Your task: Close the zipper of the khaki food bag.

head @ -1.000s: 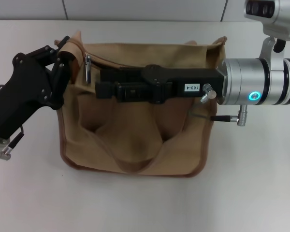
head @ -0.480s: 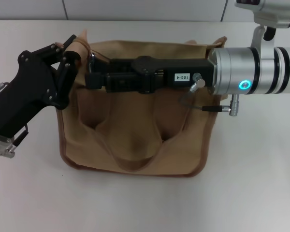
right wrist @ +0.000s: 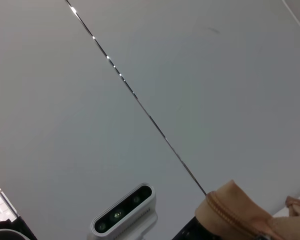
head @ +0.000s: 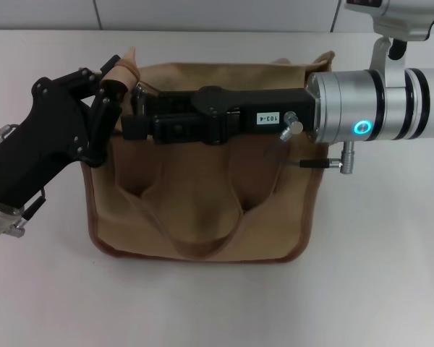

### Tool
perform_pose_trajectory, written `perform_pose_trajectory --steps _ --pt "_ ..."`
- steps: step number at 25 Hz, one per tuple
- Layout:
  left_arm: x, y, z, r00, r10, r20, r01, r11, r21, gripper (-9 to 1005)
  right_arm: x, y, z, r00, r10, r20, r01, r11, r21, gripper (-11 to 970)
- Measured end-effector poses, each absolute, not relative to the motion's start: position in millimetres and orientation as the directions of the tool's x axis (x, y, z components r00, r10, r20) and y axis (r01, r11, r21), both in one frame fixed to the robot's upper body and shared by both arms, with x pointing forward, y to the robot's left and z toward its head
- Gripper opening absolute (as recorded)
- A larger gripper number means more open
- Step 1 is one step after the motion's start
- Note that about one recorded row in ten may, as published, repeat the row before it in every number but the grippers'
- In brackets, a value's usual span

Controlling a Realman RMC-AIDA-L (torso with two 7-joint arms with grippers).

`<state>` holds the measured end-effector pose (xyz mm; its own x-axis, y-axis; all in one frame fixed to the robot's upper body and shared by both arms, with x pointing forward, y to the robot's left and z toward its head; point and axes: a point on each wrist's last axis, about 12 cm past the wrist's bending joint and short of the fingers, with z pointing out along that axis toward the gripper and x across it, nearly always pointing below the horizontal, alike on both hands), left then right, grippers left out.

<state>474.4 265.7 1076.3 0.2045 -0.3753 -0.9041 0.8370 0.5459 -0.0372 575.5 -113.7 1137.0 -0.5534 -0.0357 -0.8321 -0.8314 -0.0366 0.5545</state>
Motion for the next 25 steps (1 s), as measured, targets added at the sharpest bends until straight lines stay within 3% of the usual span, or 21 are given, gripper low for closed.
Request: perform_pose_trajectory --steps 22,25 --pt "474.4 266.0 1075.6 0.205 -0.374 -0.905 0.832 0.553 -0.04 17 576.7 -118.8 1131.8 -0.544 -0.012 -0.839 -0.839 0.003 0.544 698" --pt "474.4 265.9 1075.7 0.204 -0.374 -0.905 0.833 0.552 -0.04 17 577.3 -118.1 1132.4 -0.542 -0.01 -0.84 -0.84 0.004 0.542 590"
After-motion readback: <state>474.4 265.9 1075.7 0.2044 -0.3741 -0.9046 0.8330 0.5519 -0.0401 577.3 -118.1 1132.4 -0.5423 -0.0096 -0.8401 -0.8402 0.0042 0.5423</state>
